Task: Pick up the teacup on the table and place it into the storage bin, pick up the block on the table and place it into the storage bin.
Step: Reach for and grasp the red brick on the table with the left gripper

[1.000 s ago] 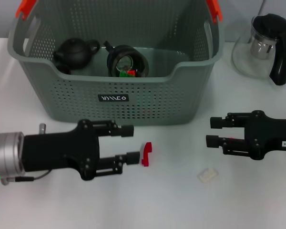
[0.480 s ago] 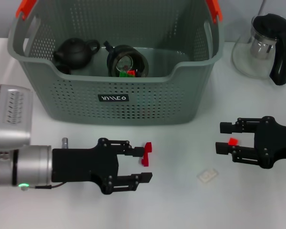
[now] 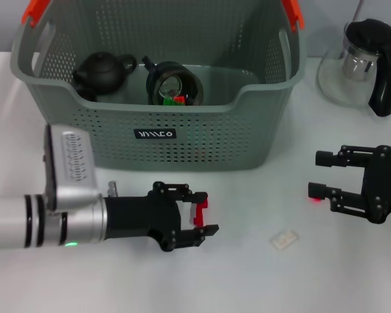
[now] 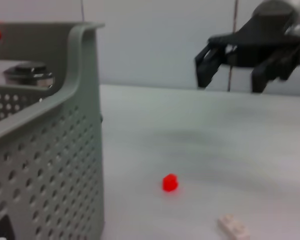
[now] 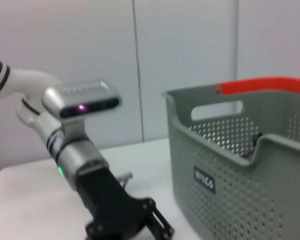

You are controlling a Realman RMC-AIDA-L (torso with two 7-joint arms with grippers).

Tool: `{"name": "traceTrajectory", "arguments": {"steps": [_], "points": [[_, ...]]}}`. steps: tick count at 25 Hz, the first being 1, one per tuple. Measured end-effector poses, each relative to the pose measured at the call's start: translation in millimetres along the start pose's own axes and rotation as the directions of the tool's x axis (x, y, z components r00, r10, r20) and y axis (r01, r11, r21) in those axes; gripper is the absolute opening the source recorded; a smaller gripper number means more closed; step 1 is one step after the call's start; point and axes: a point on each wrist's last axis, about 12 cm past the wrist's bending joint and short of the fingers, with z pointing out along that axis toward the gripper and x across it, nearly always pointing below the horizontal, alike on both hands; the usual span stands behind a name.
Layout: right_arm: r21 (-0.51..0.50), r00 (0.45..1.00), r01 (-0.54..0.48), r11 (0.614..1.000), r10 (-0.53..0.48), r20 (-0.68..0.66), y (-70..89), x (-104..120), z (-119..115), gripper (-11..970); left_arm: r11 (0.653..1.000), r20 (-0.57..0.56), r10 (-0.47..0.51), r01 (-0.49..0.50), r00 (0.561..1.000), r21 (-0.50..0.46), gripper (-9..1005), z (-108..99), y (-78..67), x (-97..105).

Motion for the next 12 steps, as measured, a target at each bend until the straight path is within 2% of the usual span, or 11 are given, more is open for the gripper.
{"name": "traceTrajectory", "arguments": {"steps": [7,11,12], "points": [[-0.003,1.000,-0.007,1.000,0.007,0.006,1.6,0.6,2.0,592,0.999,-0.049,-0.011,0.009,0.999,-0.032,603,6.6,8.4,0.8],[-0.004,1.000,-0.014,1.000,0.014,0.004,1.9,1.1,2.3,592,0.999,-0.061,-0.022,0.020,0.998,-0.035,606,4.2,9.2,2.5],[-0.004,1.000,-0.014,1.000,0.014,0.004,2.0,1.1,2.3,592,0.998,-0.077,-0.019,0.014,0.997,-0.060,607,-2.4,9.0,8.0]]}}
